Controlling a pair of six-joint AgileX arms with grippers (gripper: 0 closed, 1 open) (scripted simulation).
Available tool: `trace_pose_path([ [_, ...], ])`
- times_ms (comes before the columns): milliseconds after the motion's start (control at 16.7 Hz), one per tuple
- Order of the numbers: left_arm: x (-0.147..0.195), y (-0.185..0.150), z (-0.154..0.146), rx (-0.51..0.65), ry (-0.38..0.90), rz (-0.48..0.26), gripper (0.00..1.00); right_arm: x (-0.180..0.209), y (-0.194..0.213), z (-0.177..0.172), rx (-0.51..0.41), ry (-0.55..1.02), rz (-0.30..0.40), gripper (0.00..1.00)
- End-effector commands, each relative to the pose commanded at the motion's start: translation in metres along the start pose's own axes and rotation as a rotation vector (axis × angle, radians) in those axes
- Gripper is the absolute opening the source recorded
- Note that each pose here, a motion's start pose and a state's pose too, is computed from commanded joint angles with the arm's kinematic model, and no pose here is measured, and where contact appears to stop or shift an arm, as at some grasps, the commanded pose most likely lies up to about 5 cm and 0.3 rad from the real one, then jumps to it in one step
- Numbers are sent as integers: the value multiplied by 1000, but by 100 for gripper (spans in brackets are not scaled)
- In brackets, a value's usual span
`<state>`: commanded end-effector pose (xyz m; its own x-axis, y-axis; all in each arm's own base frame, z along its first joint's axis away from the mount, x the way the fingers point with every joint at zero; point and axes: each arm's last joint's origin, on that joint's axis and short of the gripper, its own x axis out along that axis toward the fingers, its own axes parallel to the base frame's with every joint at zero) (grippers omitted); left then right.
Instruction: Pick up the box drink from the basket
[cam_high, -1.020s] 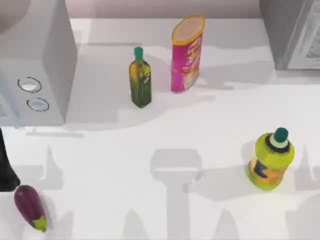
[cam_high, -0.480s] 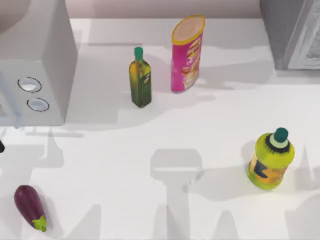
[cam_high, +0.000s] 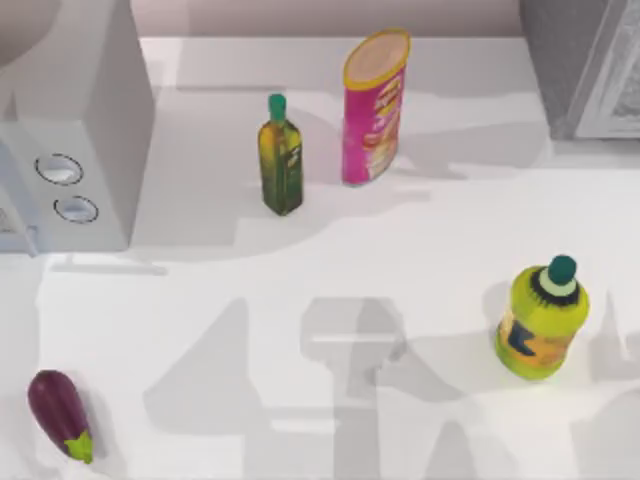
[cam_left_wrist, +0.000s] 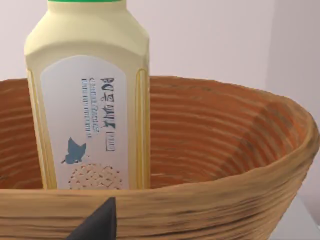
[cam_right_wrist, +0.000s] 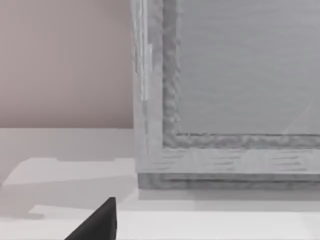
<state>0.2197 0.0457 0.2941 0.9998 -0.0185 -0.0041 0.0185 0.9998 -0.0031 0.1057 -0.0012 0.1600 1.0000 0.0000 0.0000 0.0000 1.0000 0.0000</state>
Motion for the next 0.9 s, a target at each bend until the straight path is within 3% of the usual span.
trace_pose_path([
  [480, 95, 63, 4, 0, 5, -6, 100, 0, 0, 0, 0, 0, 0, 100],
  [900, 102, 69, 8, 11, -16, -8, 100, 0, 0, 0, 0, 0, 0, 100],
])
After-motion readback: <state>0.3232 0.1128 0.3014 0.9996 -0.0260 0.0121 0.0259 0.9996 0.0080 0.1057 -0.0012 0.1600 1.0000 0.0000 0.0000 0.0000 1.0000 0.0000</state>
